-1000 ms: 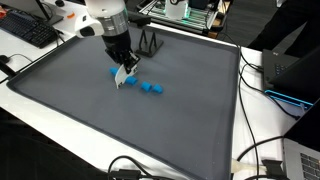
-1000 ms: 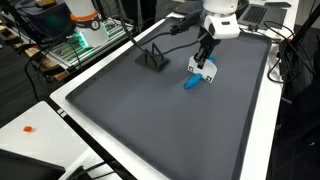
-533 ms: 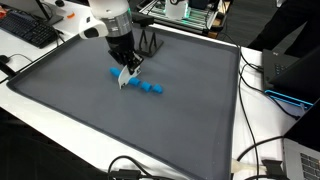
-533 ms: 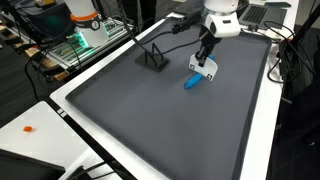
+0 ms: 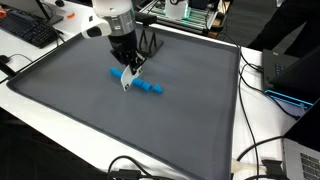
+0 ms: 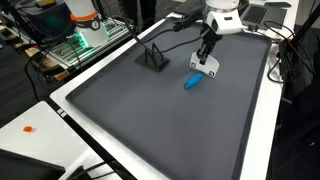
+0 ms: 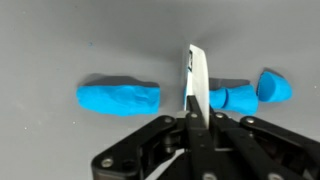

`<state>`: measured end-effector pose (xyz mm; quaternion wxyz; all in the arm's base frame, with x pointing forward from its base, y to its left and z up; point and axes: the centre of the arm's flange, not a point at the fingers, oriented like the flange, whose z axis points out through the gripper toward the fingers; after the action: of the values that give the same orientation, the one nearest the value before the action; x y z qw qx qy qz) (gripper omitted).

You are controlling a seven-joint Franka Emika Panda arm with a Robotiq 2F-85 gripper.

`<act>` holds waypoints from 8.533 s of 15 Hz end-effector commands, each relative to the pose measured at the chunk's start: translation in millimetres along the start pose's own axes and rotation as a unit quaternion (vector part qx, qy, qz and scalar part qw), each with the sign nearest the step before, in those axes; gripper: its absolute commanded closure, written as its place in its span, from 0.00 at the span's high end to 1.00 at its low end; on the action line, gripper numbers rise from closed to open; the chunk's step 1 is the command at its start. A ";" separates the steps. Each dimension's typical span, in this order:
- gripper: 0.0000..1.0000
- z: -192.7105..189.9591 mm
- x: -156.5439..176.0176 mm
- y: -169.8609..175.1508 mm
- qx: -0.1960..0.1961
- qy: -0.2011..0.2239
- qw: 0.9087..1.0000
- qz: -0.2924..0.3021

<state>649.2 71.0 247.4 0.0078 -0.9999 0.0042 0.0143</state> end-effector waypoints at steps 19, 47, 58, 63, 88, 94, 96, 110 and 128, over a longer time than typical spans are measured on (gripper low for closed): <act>0.01 -28.8 -4.3 58.7 -0.029 0.019 0.999 0.027; 0.01 23.3 -19.1 45.6 0.005 -0.008 1.000 0.029; 0.01 2.2 -26.0 39.1 0.011 -0.006 0.999 0.042; 0.01 -27.6 -41.2 45.2 0.017 0.011 0.997 0.069; 0.01 -32.7 -176.8 67.2 0.109 -0.051 0.845 0.521; 0.01 -21.1 -188.9 73.6 0.097 -0.041 0.806 0.582; 0.01 -16.6 -190.7 75.2 0.094 -0.035 0.796 0.596; 0.01 3.9 -192.3 79.8 0.080 -0.007 0.768 0.636; 0.01 16.8 -184.7 72.2 0.063 0.007 0.759 0.647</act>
<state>464.8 -4.1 247.5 0.0736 -0.7604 0.6452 0.0091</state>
